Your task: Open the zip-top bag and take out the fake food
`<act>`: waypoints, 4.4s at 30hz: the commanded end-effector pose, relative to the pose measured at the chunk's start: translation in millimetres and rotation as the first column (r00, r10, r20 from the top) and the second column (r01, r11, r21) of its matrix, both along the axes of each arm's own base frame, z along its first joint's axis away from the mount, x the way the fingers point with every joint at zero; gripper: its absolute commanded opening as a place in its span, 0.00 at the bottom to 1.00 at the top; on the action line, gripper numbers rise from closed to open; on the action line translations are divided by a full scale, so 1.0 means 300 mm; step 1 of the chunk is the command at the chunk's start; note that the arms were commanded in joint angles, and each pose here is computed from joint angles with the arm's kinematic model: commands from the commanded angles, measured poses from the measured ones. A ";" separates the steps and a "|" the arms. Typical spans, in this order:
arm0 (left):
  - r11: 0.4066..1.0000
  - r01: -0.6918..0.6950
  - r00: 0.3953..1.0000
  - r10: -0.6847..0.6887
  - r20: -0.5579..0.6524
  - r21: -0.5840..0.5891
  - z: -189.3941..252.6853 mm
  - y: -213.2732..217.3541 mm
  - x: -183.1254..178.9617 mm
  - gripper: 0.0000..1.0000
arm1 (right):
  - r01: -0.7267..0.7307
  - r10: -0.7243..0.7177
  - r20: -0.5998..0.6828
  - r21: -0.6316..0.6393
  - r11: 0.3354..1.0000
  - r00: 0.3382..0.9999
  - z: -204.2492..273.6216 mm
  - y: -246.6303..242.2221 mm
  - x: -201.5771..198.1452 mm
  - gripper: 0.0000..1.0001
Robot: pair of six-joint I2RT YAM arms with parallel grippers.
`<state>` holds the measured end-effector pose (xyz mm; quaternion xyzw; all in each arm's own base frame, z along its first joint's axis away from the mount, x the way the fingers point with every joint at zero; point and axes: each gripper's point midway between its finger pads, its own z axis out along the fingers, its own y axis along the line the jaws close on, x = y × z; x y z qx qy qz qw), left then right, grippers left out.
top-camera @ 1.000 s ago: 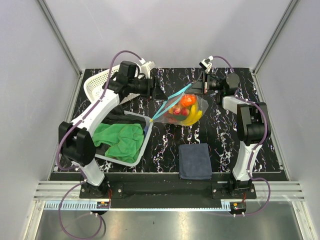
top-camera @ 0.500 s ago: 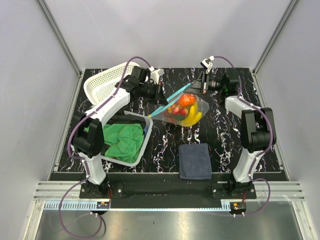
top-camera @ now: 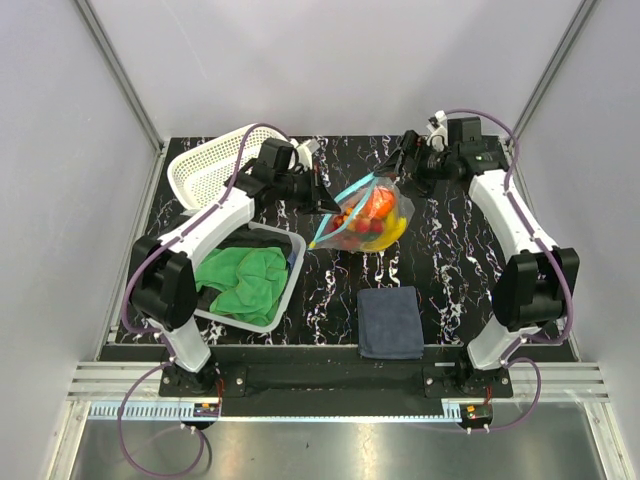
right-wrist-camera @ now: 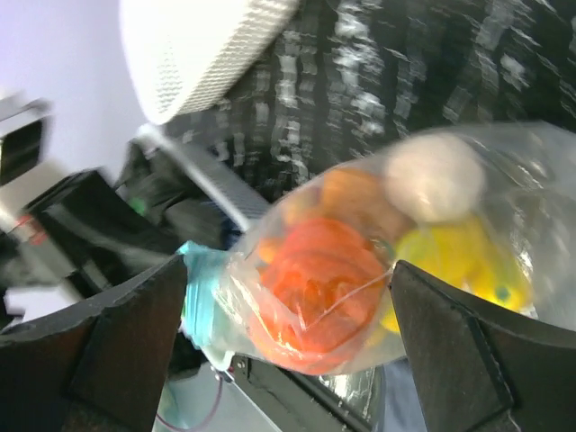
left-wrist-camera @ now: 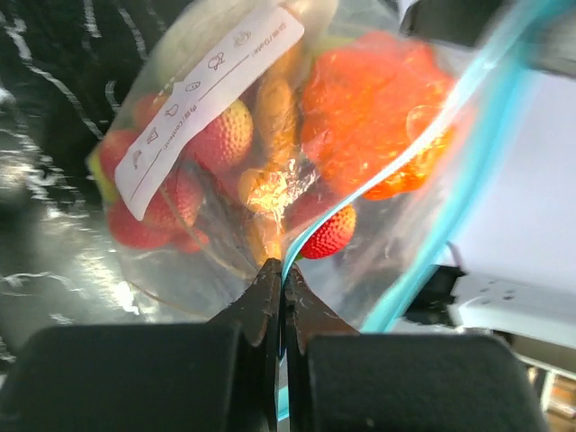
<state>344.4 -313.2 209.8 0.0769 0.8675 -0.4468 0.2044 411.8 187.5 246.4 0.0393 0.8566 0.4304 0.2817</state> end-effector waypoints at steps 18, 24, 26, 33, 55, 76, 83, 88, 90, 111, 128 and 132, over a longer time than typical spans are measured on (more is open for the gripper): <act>0.962 -0.122 0.992 0.109 -0.067 -0.244 0.233 -0.124 -0.021 0.00 | 0.273 -0.322 -0.147 -0.282 0.920 0.935 0.119 -0.220 -0.305 0.93; 0.957 -0.151 0.985 0.125 -0.116 -0.249 0.234 -0.149 -0.040 0.00 | 0.191 -0.227 -0.154 -0.216 0.958 0.962 0.117 -0.151 -0.371 1.00; 0.955 -0.154 0.985 0.127 -0.117 -0.254 0.246 -0.156 -0.045 0.00 | 0.149 -0.183 -0.146 -0.216 0.965 0.972 0.106 -0.111 -0.373 1.00; 0.955 -0.160 0.983 0.132 -0.125 -0.250 0.245 -0.180 -0.059 0.00 | 0.125 -0.188 -0.228 -0.265 0.956 0.955 -0.006 -0.043 -0.366 0.90; 0.999 0.044 0.978 -0.048 0.204 0.028 0.195 -0.086 -0.044 0.13 | 0.095 -0.128 -0.059 -0.395 0.914 0.990 -0.008 -0.096 -0.286 0.00; 0.982 0.164 0.906 -0.189 0.378 0.098 0.349 -0.183 -0.065 0.32 | -0.055 0.030 -0.089 -0.300 0.952 0.996 0.049 -0.002 -0.282 0.00; 0.981 0.112 0.950 -0.152 0.273 0.157 0.191 -0.206 -0.028 0.15 | -0.045 0.024 -0.074 -0.289 0.956 0.997 0.048 -0.007 -0.309 0.00; 0.976 0.110 0.960 -0.154 0.233 0.190 0.116 -0.223 -0.025 0.19 | -0.048 0.029 -0.075 -0.267 0.962 0.997 0.058 0.000 -0.322 0.00; 0.971 0.106 0.966 -0.152 0.208 0.216 0.075 -0.223 -0.038 0.20 | -0.047 0.027 -0.079 -0.266 0.963 0.997 0.053 -0.001 -0.327 0.00; 0.968 -0.002 0.916 -0.099 0.389 0.249 0.037 -0.331 0.008 0.67 | -0.049 0.035 -0.109 -0.133 0.990 0.993 0.119 0.057 -0.343 0.00; 0.994 0.018 0.805 -0.080 0.588 0.111 0.065 -0.388 0.029 0.87 | -0.077 0.068 -0.138 -0.058 0.995 0.988 0.125 0.095 -0.348 0.00; 0.995 0.063 0.781 -0.099 0.617 0.080 0.084 -0.402 0.010 0.89 | -0.078 0.072 -0.138 -0.041 0.996 0.988 0.128 0.101 -0.343 0.00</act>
